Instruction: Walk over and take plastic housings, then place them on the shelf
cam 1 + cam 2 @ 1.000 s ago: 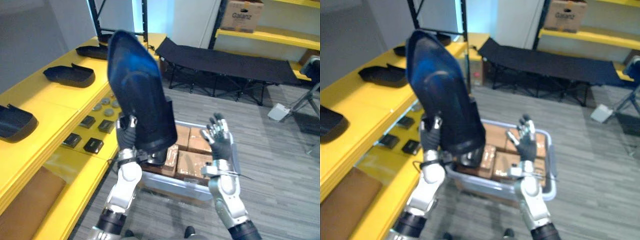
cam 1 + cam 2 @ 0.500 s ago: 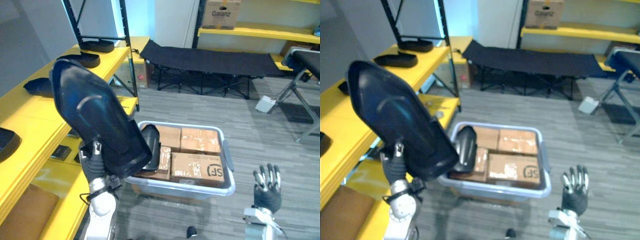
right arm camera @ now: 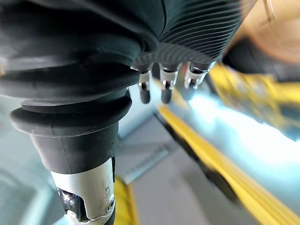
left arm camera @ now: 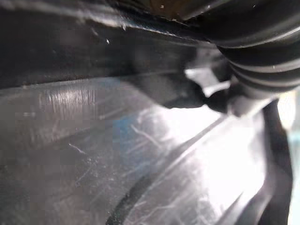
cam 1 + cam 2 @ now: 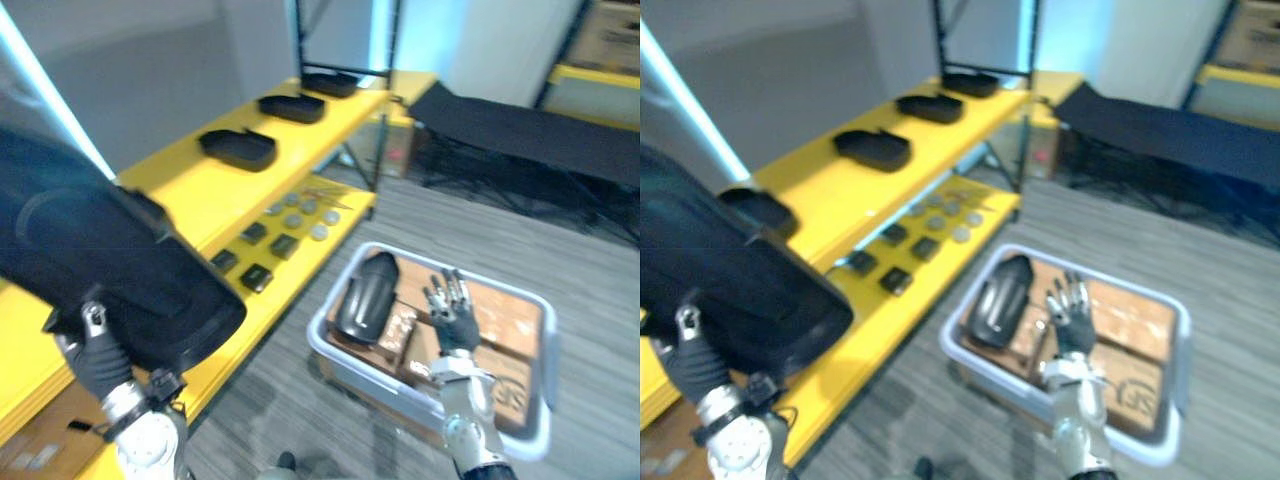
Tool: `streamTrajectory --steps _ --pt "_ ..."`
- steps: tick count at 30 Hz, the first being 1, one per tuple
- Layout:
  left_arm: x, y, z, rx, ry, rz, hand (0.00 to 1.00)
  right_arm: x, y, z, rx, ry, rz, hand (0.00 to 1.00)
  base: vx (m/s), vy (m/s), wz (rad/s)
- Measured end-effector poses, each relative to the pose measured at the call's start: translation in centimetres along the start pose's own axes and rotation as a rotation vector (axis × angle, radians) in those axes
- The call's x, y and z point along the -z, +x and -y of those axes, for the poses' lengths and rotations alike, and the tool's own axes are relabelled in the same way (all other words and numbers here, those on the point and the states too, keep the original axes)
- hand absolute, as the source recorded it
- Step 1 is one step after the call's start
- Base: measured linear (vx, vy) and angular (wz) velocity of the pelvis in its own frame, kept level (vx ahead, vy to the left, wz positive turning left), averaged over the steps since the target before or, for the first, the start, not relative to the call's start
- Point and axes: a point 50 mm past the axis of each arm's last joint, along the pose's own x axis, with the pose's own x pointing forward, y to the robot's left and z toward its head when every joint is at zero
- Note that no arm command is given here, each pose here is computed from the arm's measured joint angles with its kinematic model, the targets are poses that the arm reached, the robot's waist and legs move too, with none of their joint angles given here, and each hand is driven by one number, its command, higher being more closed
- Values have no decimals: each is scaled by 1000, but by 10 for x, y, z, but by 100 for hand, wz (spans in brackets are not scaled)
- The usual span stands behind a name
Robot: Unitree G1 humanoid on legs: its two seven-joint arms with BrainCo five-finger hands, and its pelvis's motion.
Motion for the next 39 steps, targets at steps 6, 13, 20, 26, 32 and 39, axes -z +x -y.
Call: streamTrajectory --steps 6,13,20,26,32,39 --pt "0 -8 -11 37 7 -12 100 -10 34 -38 -117 -89 52 0 39 14 12" --pt "-9 8 8 123 -40 85 100 -17 3 3 28 -170 34 0 25 -50 81" --pt "3 2 21 256 -67 38 100 -34 -34 43 179 -259 55 0 -49 -30 118" --pt "9 -3 18 251 -50 -1 100 -35 -28 33 132 -260 92 0 -72 37 -9" --pt "1 8 34 262 -97 65 100 -47 -15 24 87 -254 176 0 -86 54 11" --pt "-3 17 40 275 -99 95 100 -51 -7 15 156 -191 264 0 140 138 32"
